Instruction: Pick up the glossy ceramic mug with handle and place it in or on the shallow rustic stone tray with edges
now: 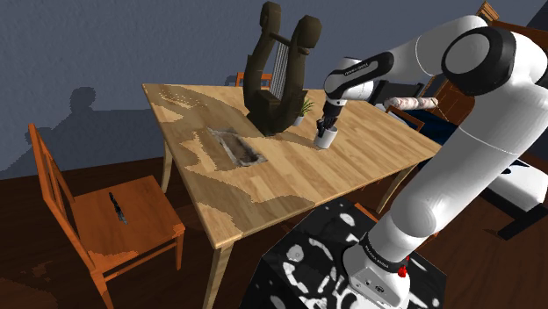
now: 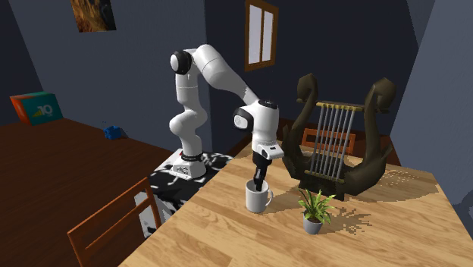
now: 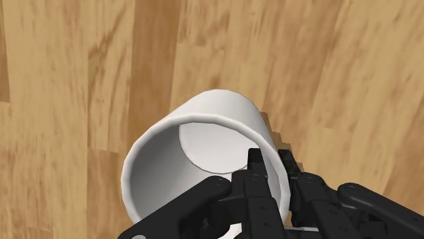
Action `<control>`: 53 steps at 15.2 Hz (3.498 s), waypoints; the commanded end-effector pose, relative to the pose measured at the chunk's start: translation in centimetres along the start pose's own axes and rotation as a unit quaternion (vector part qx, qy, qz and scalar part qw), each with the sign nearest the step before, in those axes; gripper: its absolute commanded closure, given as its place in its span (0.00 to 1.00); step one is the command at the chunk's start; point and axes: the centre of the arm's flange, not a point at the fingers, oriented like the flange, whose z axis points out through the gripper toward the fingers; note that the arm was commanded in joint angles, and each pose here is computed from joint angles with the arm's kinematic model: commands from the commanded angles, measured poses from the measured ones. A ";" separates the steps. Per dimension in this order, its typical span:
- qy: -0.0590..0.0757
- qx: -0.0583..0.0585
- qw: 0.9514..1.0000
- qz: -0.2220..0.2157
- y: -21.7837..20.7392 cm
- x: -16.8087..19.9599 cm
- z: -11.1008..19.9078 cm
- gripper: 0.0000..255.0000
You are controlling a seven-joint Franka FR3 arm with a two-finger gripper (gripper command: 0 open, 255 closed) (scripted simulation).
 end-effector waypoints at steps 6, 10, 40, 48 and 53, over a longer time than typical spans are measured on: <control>0.000 0.000 1.000 0.000 0.3 -0.1 -3.6 1.00; 0.000 0.000 1.000 0.000 0.4 -0.1 -5.7 1.00; 0.000 0.000 1.000 0.000 -23.0 7.4 -14.4 1.00; 0.000 0.000 1.000 0.000 -33.0 10.6 -15.6 1.00; 0.000 0.000 1.000 0.000 -39.2 12.6 -16.4 1.00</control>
